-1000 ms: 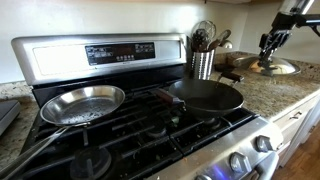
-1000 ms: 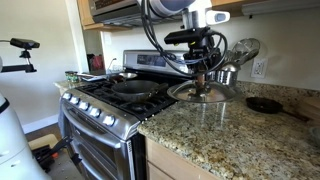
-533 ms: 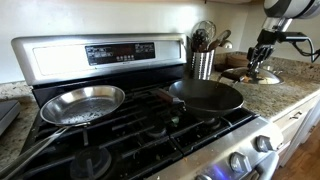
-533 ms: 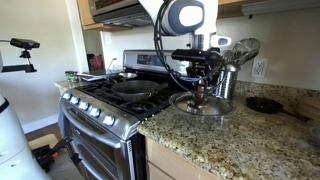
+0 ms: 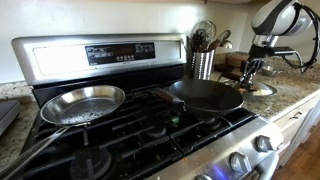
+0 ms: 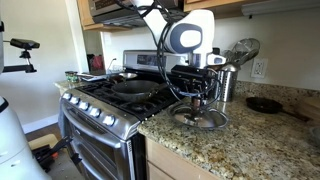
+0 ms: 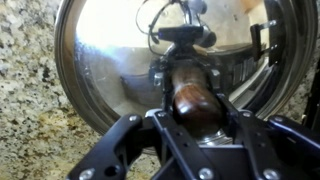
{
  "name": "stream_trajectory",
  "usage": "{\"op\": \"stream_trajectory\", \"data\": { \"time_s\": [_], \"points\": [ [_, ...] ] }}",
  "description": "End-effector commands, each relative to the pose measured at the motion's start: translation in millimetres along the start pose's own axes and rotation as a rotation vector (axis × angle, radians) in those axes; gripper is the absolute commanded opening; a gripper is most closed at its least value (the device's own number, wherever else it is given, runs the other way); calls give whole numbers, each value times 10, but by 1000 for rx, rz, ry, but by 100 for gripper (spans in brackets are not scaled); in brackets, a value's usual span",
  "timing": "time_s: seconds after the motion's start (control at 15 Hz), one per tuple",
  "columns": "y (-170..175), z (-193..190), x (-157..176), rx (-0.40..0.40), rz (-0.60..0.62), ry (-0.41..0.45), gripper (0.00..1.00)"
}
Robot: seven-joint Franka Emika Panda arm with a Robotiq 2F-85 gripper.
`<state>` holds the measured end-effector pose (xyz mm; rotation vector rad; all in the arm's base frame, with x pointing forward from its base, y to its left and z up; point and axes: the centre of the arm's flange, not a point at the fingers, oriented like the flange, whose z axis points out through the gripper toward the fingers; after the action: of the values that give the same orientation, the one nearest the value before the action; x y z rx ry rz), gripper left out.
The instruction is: Uncover the pan and put the lid on the counter
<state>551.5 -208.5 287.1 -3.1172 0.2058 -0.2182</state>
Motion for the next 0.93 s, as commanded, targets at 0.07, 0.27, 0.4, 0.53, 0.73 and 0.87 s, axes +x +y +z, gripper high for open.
{"op": "stream_trajectory", "data": {
  "time_s": [0.07, 0.27, 0.4, 0.53, 0.73, 0.87],
  "points": [
    [-10, 106, -37, -39, -42, 39, 20],
    [-37, 185, -86, -57, -63, 58, 20],
    [-51, 217, -134, -58, -64, 68, 20],
    [-81, 188, -208, -54, -61, 74, 33],
    [-135, -15, -335, -64, -71, 115, 77],
    [-187, -235, -426, -76, -102, 154, 88]
  ]
}}
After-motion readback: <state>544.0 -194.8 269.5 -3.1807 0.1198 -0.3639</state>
